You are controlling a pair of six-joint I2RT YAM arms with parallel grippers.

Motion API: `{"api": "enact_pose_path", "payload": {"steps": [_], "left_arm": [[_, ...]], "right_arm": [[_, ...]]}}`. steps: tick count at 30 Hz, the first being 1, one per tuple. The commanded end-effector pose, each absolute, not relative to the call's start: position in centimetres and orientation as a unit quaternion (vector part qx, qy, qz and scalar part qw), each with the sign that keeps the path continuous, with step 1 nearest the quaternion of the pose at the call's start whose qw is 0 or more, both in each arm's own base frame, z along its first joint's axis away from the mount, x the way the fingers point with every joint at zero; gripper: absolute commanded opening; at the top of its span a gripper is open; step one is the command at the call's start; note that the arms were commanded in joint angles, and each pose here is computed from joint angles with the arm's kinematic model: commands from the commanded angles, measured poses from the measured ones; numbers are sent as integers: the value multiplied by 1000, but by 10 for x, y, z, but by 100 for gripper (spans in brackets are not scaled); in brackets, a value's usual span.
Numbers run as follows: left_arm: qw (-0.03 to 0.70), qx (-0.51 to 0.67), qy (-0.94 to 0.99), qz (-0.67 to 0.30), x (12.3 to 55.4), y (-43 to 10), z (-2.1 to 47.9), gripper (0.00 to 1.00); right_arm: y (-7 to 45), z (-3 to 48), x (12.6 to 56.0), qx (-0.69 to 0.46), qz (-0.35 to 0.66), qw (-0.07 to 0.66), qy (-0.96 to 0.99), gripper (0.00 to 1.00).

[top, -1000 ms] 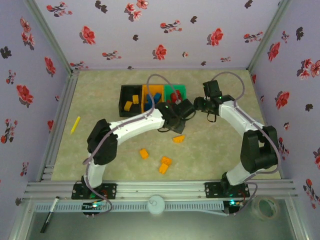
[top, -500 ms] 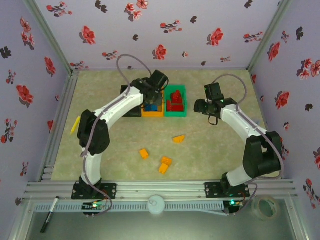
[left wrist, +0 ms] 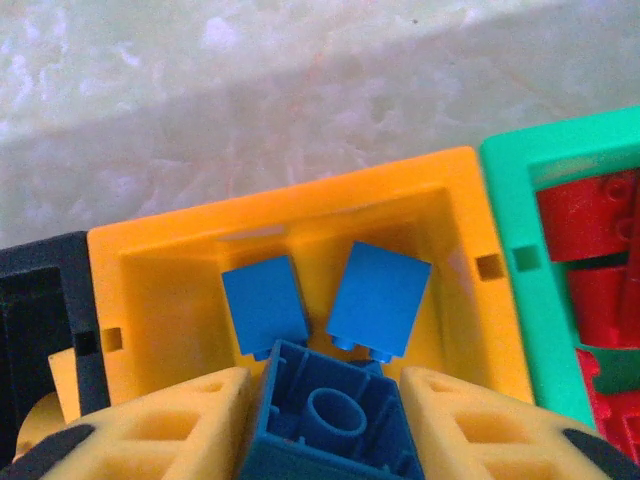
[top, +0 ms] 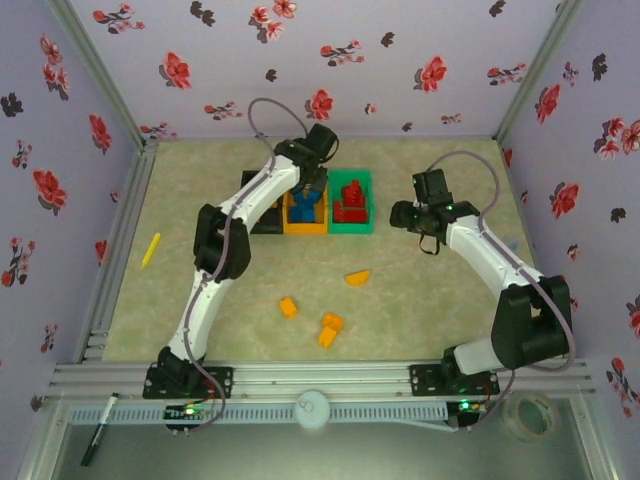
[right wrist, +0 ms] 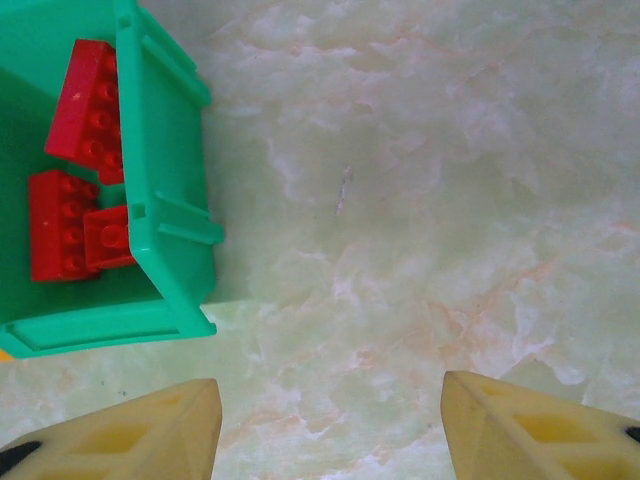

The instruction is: Sort the legos into containers by color

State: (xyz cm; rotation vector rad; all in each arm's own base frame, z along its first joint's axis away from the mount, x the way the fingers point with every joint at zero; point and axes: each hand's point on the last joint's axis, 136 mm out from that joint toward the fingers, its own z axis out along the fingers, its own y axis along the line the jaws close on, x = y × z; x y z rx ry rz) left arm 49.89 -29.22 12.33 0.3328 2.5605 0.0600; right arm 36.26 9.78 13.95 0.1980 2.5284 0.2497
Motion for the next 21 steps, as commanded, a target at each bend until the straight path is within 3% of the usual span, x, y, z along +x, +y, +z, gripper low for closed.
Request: {"api": "enact_pose_path", "payload": {"steps": [1, 5, 13, 21], "left_arm": [[278, 120, 952, 40, 502, -279, 137, 50], [282, 116, 951, 41, 501, -274, 145, 63], [312, 101, 944, 25, 475, -259, 181, 63], [322, 75, 944, 5, 414, -227, 190, 63]], "right_arm": [[98, 136, 352, 72, 93, 281, 953, 61], [104, 135, 353, 67, 96, 280, 953, 61], [121, 132, 350, 44, 94, 276, 955, 62], [151, 114, 325, -7, 78, 246, 966, 62]]}}
